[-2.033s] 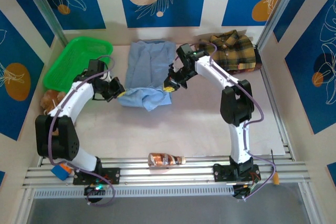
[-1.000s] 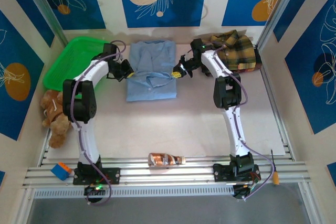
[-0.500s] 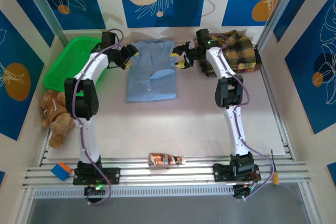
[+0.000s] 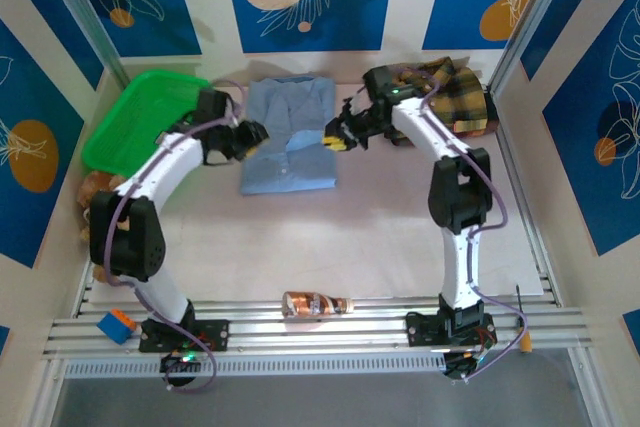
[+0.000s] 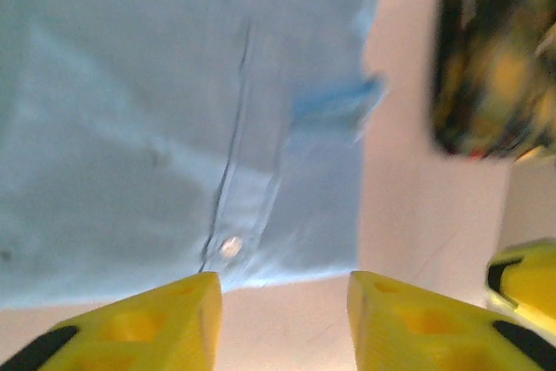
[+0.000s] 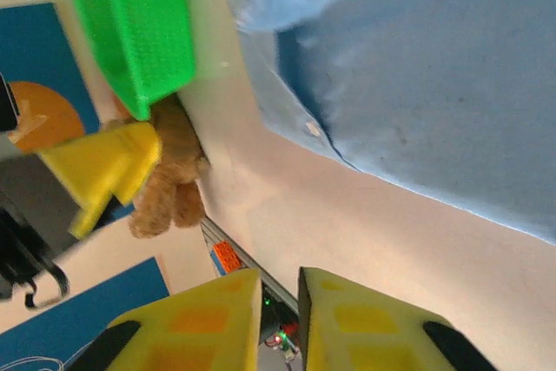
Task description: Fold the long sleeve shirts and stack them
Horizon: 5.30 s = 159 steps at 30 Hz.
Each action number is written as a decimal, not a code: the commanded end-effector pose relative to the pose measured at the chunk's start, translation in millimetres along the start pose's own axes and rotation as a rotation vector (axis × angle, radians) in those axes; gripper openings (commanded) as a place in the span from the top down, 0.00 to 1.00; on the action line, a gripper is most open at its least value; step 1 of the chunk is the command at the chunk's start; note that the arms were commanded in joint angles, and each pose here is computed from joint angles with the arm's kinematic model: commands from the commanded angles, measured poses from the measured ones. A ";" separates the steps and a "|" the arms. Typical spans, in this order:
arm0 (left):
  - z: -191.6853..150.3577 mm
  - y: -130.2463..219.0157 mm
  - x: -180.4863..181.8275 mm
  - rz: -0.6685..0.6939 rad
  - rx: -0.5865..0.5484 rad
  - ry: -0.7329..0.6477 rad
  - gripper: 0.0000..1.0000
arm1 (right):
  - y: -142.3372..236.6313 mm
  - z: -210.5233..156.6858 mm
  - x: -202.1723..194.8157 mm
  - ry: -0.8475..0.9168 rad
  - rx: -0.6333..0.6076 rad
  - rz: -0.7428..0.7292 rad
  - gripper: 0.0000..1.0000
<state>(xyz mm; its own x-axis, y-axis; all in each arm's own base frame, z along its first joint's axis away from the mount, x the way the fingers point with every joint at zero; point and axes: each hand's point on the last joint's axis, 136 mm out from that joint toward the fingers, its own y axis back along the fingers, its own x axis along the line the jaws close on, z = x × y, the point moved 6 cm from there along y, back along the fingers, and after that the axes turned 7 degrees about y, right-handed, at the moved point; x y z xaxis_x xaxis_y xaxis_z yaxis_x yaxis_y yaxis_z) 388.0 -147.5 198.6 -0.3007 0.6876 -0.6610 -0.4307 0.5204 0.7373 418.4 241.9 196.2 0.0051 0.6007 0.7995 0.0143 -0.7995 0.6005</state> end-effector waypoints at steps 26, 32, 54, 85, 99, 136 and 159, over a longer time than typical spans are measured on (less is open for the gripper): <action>-37.4 -85.0 -16.9 0.028 0.072 0.064 0.62 | -49.3 125.0 -12.3 -0.069 -0.149 0.191 0.57; -42.0 -111.9 7.7 0.121 0.121 0.117 0.65 | -30.2 98.0 -15.8 -0.056 -0.126 0.111 0.58; -45.7 -23.6 -3.5 0.076 0.077 0.062 0.25 | -105.9 30.4 -96.2 -0.219 0.066 -0.199 0.69; 9.0 -13.1 111.3 0.119 -0.041 0.005 0.22 | -200.8 -176.6 -29.5 -0.874 -0.072 -0.095 0.52; -16.6 67.0 102.9 0.129 -0.129 0.057 0.16 | -70.5 -126.5 74.0 -0.099 0.021 -0.225 0.45; -25.8 -5.8 156.0 0.056 -0.094 0.199 0.37 | -163.5 -20.9 -18.1 0.068 0.223 -0.184 0.98; -1.1 59.3 117.7 0.359 -0.165 -0.063 1.00 | -172.3 -25.3 -37.2 -0.029 0.217 -0.200 0.98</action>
<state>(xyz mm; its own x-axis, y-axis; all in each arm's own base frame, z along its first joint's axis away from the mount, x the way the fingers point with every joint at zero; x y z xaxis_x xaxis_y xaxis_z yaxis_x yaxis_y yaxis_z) 334.4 -55.7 134.1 -0.4192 0.7642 -0.4902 -0.4301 0.3083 0.8485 394.9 363.9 68.3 -0.0434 0.7075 0.7054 0.2230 -0.6814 0.6971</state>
